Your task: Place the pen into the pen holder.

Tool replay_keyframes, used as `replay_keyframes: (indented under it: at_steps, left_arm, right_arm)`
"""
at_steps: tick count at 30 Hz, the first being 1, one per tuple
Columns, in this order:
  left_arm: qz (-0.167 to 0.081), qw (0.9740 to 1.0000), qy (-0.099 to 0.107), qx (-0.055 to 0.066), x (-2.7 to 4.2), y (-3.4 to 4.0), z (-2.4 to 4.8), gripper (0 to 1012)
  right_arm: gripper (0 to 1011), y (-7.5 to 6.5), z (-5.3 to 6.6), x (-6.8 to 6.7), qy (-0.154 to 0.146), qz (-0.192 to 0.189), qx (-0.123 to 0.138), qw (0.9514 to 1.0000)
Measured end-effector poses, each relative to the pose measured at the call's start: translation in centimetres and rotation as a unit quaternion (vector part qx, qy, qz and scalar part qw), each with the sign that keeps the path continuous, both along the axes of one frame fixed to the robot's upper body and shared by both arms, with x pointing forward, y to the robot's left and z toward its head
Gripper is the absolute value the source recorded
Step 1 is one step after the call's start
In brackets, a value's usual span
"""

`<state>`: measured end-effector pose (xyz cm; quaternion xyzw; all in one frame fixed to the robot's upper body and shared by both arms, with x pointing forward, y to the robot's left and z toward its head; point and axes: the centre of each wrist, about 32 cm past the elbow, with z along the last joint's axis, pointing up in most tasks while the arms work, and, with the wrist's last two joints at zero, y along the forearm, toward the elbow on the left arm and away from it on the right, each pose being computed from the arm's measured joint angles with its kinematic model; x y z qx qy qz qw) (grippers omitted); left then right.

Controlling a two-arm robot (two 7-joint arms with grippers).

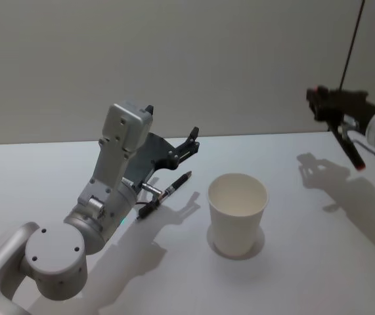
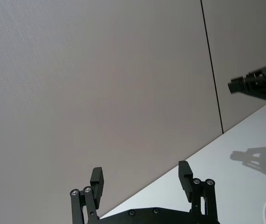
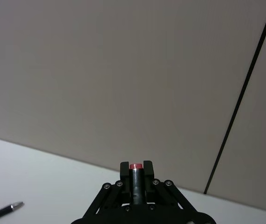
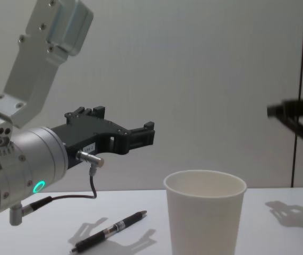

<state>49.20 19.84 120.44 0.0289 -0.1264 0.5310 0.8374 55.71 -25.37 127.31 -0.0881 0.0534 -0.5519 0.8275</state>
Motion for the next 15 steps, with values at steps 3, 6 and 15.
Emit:
replay_keyframes:
  at_steps: [3,6,15]
  left_arm:
    - [0.0,1.0,0.0,0.0,0.0,0.0,0.0,1001]
    - [0.0,1.0,0.0,0.0,0.0,0.0,0.0,1001]
    - [0.0,1.0,0.0,0.0,0.0,0.0,0.0,1000]
  right_arm:
    - [165,0.2,1.1,0.3,-0.031,0.007,0.01,0.9995]
    - [165,0.3,1.7,0.4,-0.05,0.01,0.017,0.9986]
    - [165,0.8,3.5,0.9,-0.112,0.023,0.035,0.9928]
